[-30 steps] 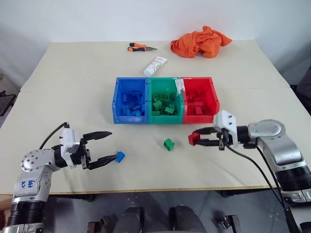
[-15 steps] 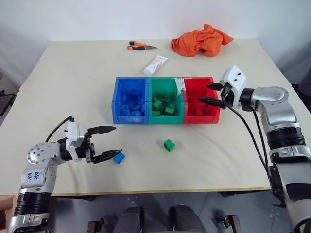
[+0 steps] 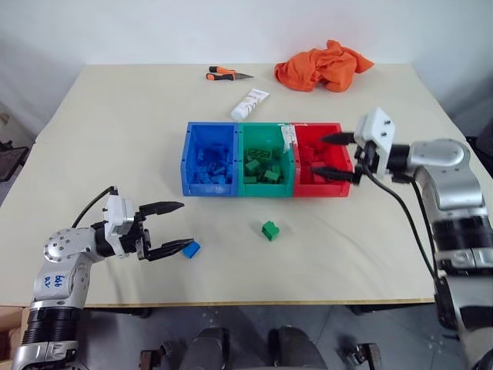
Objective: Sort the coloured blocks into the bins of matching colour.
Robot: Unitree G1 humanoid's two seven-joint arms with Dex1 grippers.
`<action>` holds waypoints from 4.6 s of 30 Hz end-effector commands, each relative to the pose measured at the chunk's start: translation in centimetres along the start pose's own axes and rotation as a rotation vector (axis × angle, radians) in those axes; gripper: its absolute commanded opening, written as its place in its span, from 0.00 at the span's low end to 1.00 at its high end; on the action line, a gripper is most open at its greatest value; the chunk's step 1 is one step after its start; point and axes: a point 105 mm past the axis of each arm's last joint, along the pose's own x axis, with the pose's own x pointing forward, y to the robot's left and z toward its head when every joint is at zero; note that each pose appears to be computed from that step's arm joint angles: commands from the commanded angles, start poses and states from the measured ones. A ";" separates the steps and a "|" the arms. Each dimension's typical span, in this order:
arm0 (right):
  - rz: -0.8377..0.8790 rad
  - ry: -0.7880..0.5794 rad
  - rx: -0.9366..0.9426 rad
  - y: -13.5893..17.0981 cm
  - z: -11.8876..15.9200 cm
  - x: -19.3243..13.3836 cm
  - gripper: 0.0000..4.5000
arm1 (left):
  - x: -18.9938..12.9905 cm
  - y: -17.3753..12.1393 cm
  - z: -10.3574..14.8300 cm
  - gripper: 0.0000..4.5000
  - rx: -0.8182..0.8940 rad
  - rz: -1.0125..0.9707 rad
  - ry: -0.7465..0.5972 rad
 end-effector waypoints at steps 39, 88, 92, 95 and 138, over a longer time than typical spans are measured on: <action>0.289 0.006 0.048 7.8 -4.3 10.1 0.85 | -1.9 -1.2 1.6 1.00 0.007 0.083 0.059; 0.140 -0.048 0.028 3.6 -2.0 -4.0 0.99 | -4.1 -1.0 -0.4 1.00 -0.074 0.197 0.140; 0.069 0.033 0.057 3.1 -3.5 -6.4 0.99 | -5.7 -1.7 -0.6 1.00 -0.098 0.259 0.184; 0.051 0.028 0.066 2.9 -3.4 -6.5 0.99 | -6.4 -2.7 -0.8 1.00 -0.143 0.265 0.231; -0.019 -0.045 0.066 3.5 -2.0 -3.1 1.00 | 7.0 1.8 -0.2 0.21 -0.026 0.200 0.105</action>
